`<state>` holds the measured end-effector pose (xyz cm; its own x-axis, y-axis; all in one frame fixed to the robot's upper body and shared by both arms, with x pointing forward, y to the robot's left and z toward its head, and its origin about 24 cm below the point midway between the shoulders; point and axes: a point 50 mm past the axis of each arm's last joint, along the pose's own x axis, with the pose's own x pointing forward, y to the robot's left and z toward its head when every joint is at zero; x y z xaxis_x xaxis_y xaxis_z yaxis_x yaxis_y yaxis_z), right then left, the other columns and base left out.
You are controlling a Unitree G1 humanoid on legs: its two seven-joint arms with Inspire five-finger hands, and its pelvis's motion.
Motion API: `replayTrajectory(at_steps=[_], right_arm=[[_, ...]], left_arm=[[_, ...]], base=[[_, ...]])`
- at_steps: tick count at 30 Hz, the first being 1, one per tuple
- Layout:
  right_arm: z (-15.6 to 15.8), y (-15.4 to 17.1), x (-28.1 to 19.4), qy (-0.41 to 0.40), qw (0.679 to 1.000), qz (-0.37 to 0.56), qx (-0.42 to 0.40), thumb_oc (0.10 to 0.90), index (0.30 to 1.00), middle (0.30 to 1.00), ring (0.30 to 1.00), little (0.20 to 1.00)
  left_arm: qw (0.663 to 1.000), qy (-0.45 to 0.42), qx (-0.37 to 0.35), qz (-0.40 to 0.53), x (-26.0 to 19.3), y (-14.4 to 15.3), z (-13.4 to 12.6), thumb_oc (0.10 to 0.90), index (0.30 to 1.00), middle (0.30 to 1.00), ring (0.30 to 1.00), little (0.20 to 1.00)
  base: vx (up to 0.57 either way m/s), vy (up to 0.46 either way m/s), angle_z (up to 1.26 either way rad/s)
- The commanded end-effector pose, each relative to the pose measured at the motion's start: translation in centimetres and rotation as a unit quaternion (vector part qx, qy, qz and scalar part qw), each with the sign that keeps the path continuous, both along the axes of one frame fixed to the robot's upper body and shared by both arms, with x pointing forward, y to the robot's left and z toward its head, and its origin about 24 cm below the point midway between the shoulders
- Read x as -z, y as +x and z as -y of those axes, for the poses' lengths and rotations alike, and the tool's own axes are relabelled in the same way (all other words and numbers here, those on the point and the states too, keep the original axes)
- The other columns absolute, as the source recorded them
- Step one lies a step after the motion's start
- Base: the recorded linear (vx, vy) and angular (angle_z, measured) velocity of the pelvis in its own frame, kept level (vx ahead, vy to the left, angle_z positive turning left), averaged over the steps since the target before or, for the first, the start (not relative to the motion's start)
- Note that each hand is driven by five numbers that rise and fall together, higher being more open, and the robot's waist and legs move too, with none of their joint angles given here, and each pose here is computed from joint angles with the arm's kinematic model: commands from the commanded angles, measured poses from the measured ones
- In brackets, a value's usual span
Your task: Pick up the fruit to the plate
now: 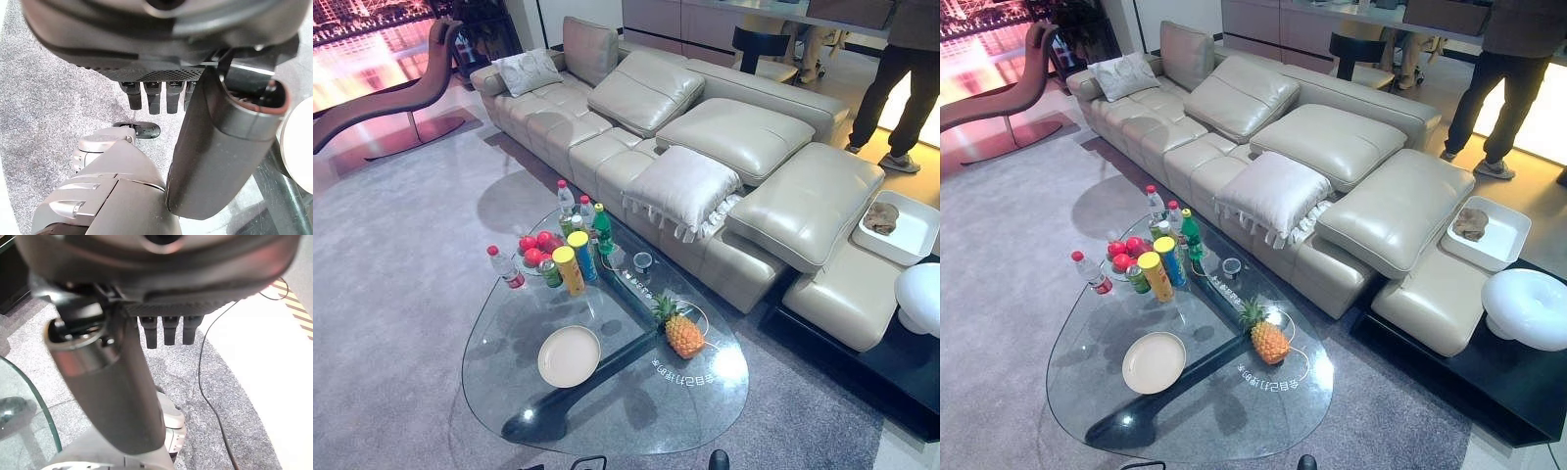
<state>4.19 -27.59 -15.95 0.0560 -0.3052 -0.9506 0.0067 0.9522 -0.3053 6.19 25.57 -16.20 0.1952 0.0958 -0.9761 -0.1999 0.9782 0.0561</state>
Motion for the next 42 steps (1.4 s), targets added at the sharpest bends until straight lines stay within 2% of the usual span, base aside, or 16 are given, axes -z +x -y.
replayTrajectory(at_steps=[1,3,11,19,26,33,42], right_arm=[[1.3,0.9,-0.6,-0.024,1.0,0.005,0.017,0.8,0.9,0.9,0.9,0.9],[1.4,1.0,-0.6,-0.029,0.999,0.004,0.016,0.8,0.9,0.9,0.9,0.9],[3.0,5.9,-2.2,-0.065,0.994,0.082,0.028,0.8,0.9,0.9,0.9,0.9],[4.7,11.6,-5.0,-0.111,0.968,0.225,0.031,0.8,0.9,0.9,0.9,0.9],[4.8,16.0,-7.7,-0.136,0.934,0.329,0.04,0.8,0.9,0.9,0.9,0.9],[4.4,17.6,-8.9,-0.149,0.907,0.391,0.054,0.8,0.9,0.9,0.9,0.9],[4.1,18.9,-9.6,-0.128,0.898,0.416,0.059,0.8,0.9,0.9,0.9,0.9]], left_arm=[[1.0,0.019,0.012,-0.013,-0.4,0.3,-1.5,0.8,0.9,0.9,0.9,0.9],[1.0,0.017,0.011,-0.012,-0.4,0.5,-1.3,0.8,0.9,0.9,0.9,0.9],[0.999,0.005,0.022,0.028,-1.2,4.9,-0.8,0.8,0.9,0.9,0.9,0.9],[0.991,0.003,-0.045,0.127,-3.0,9.6,-1.3,0.8,0.9,0.9,0.9,0.9],[0.972,0.021,-0.09,0.218,-5.8,14.5,-2.2,0.8,0.9,0.9,0.9,0.9],[0.952,0.051,-0.136,0.268,-7.2,16.4,-2.9,0.8,0.9,0.9,0.9,0.9],[0.937,0.07,-0.155,0.307,-8.3,17.6,-3.0,0.8,0.9,0.9,0.9,0.9]], base=[[0.03,0.005,-0.01],[-0.01,0.015,-0.01],[-0.12,0.023,-0.11],[-0.09,-0.001,-0.02],[-0.14,-0.045,-0.02],[-0.09,-0.043,0.07],[-0.06,-0.036,0.0]])
